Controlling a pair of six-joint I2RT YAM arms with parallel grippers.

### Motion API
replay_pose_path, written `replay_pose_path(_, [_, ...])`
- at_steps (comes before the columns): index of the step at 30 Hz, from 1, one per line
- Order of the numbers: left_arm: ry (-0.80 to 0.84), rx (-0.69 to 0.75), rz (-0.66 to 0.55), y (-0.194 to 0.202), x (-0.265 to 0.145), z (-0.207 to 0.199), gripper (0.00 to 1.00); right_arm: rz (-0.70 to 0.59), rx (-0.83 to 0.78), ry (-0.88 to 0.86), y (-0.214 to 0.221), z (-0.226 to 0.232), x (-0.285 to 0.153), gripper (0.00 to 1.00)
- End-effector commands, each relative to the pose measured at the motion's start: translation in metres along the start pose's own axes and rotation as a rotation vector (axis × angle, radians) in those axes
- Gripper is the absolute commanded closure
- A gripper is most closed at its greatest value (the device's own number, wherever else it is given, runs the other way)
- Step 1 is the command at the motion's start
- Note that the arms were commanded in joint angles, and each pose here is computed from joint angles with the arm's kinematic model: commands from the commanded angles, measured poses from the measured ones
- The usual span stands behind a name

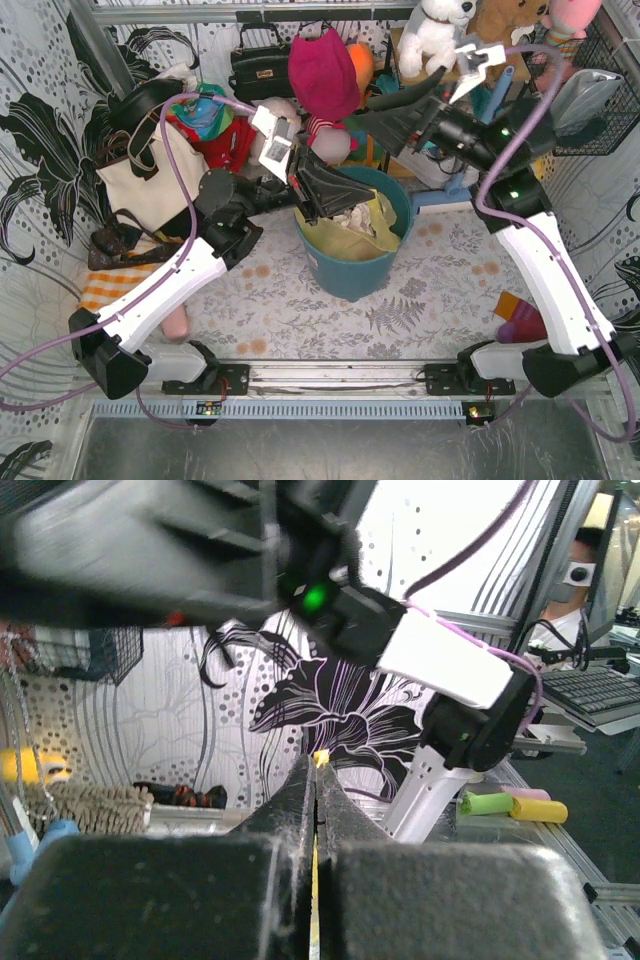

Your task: Tie the trash bag

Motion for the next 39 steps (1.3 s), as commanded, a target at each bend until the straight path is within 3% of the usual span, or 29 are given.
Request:
replay_pose_path(1, [0.111, 0.087, -0.1, -0.018, -0.002, -0.02, 1.0, 0.041, 0.04, -0.09, 0.005, 0.003, 0.02, 0.35])
replay_pose_path(11, [0.11, 0.073, -0.089, -0.015, -0.003, -0.021, 1.0, 0.134, 0.031, -0.304, 0.027, 0.009, 0.07, 0.24])
replay_pose_path(21, [0.105, 0.057, -0.079, -0.014, -0.002, -0.02, 1.0, 0.169, 0.055, -0.388, 0.045, 0.014, 0.1, 0.26])
replay_pose_path(24, [0.105, 0.047, -0.074, -0.014, -0.002, -0.019, 1.0, 0.189, 0.065, -0.39, 0.054, 0.012, 0.107, 0.34])
replay_pose_path(31, [0.103, 0.036, -0.071, -0.014, -0.001, -0.019, 1.0, 0.18, 0.058, -0.386, 0.055, 0.013, 0.111, 0.7])
replay_pose_path(38, [0.102, 0.037, -0.071, -0.015, 0.0, -0.019, 1.0, 0.157, 0.044, -0.355, 0.049, 0.015, 0.108, 1.0])
replay_pose_path(39, [0.102, 0.039, -0.072, -0.015, 0.0, -0.019, 1.0, 0.146, 0.035, -0.35, 0.046, 0.016, 0.107, 1.0])
Point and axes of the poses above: each gripper's point midway between its finger pads, its own x axis out along the fingers, its own z axis along the line the jaws close on, y = z × x, the point moved 6 cm from there along -x, back along the fingers, and after that the axes turned 3 degrees about x, right-handed, at the moved point
